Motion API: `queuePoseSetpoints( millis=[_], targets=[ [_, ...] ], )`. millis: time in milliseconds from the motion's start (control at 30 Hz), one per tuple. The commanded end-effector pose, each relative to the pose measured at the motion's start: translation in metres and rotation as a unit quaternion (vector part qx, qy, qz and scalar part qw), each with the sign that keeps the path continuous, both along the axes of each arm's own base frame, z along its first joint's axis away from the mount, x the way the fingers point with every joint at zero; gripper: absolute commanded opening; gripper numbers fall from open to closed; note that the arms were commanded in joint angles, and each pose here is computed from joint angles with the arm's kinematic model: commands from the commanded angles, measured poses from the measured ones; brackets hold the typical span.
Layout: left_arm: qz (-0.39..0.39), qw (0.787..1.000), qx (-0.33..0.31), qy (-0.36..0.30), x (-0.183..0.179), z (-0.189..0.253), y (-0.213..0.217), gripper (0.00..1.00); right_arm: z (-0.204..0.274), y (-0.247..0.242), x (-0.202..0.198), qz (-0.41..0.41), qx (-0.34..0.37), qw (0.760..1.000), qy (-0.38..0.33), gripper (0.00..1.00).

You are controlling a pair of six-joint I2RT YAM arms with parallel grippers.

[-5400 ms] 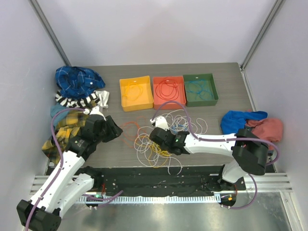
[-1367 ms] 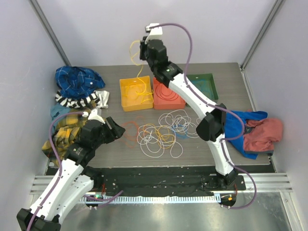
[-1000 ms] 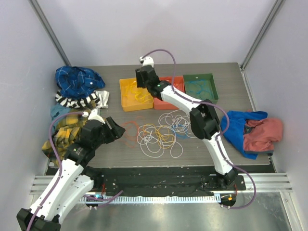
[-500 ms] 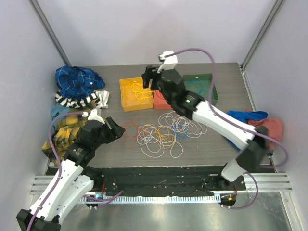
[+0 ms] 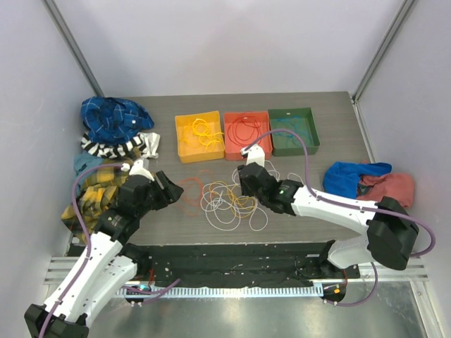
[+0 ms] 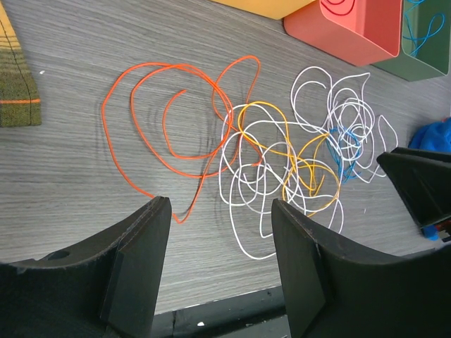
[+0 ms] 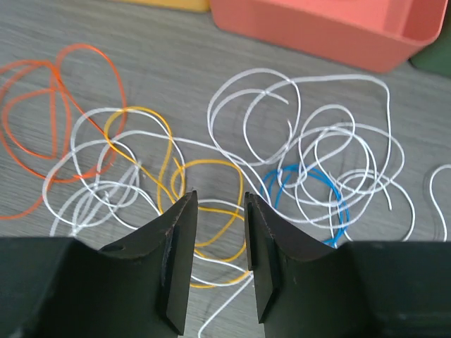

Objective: Untangle the cables

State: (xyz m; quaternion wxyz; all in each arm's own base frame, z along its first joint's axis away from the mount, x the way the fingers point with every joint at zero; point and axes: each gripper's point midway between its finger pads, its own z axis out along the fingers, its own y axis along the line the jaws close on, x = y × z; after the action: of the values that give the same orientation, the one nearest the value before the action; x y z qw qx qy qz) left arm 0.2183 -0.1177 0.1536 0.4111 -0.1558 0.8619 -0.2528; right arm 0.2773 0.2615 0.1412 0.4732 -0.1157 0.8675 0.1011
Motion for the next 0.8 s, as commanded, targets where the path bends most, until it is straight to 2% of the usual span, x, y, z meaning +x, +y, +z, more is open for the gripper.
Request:
queuePoseSetpoints(
  millis=[0,433,600,767],
  targets=[
    [-0.001,1.0,-0.006,-0.012,0.006,0.006,-0.003,0.63,0.017,0.012,0.006,-0.016,0.058,0.998,-0.019,0.4],
    [0.0,1.0,-0.002,-0.004,0.005,0.002,-0.003,0.64,-0.035,0.034,0.004,-0.003,0.065,0.997,0.035,0.49],
    [-0.001,1.0,-0.002,-0.004,0.004,0.002,-0.003,0.63,-0.044,0.036,0.006,-0.004,0.055,0.998,0.042,0.53],
    [-0.001,1.0,-0.003,-0.005,0.004,0.002,-0.003,0.64,-0.044,0.045,0.01,0.0,0.077,0.996,0.049,0.54]
  ],
)
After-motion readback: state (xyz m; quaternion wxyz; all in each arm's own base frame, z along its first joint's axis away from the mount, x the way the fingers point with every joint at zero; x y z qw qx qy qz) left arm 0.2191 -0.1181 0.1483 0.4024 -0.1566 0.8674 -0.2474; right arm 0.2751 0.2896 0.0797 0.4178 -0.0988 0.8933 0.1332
